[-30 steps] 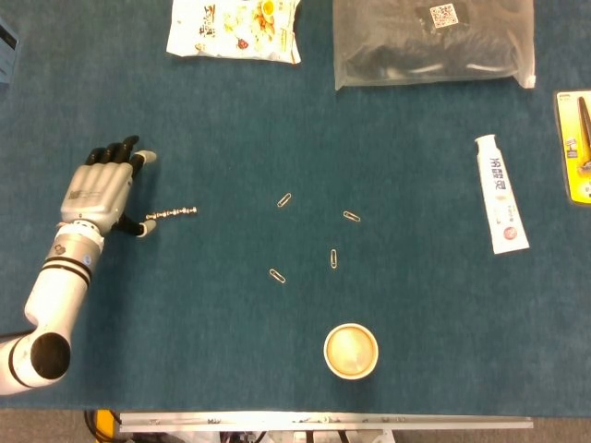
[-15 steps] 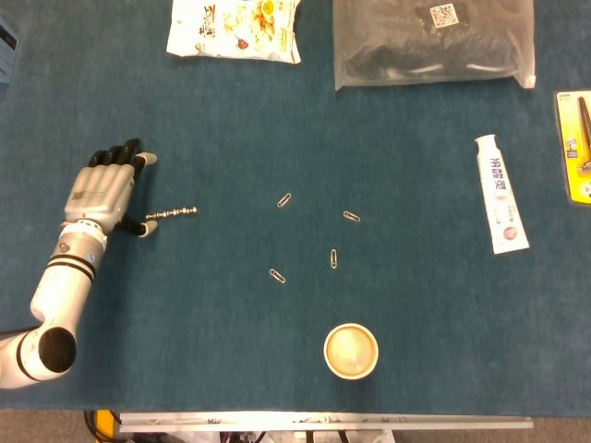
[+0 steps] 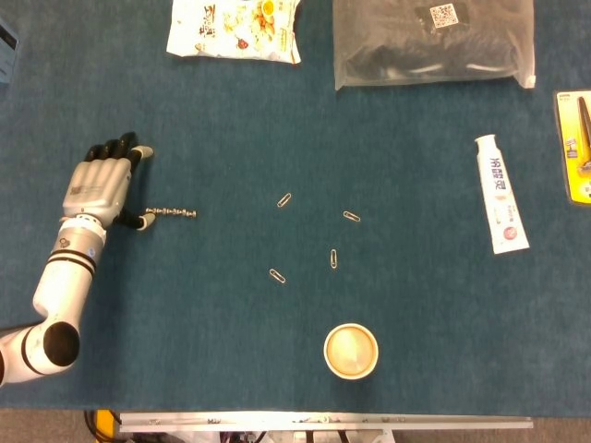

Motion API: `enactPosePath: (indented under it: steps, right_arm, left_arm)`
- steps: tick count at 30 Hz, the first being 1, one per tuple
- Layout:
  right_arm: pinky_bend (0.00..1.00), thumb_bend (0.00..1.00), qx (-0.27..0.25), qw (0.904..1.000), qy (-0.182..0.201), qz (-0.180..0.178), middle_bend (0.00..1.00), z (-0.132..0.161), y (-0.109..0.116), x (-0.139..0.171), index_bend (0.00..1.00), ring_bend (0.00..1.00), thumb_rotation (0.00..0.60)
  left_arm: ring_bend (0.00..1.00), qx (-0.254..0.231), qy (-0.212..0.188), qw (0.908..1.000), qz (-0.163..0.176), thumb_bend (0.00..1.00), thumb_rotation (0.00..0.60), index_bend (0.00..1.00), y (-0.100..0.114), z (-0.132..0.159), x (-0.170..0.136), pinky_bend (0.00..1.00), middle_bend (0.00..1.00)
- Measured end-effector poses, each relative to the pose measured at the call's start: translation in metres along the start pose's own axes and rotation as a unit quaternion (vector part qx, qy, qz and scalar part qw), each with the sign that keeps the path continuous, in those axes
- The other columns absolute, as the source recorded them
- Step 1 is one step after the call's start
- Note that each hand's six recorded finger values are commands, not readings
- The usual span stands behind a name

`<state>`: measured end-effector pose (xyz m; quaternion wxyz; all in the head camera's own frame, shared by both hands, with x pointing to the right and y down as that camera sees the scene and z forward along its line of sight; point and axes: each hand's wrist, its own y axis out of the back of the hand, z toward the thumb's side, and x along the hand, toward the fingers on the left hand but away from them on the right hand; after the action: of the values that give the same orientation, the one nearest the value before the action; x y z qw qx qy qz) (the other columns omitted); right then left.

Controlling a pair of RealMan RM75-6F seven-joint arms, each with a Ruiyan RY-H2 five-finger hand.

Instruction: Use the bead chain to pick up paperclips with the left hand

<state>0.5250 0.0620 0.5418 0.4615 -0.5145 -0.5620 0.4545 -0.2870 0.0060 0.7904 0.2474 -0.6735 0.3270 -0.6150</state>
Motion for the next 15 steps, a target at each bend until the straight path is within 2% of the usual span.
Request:
enactPosePath:
  steps: [10,15]
  right_arm:
    - [0.33,0.63,-0.002,1.0000,-0.001,-0.005,0.36,-0.001,0.003,0.001,0.44,0.20,0.600]
    - [0.33,0.63,-0.003,1.0000,0.000,-0.006,0.36,-0.001,0.004,0.001,0.44,0.20,0.600]
  left_arm:
    - [0.00,-0.001,-0.015,0.9998,0.010,0.19,0.600,0.17,0.005,0.008,-0.005,0.05,0.00]
    - [0.00,-0.013,-0.033,0.9994,-0.004,0.19,0.600,0.26,0.010,0.014,-0.017,0.05,0.00]
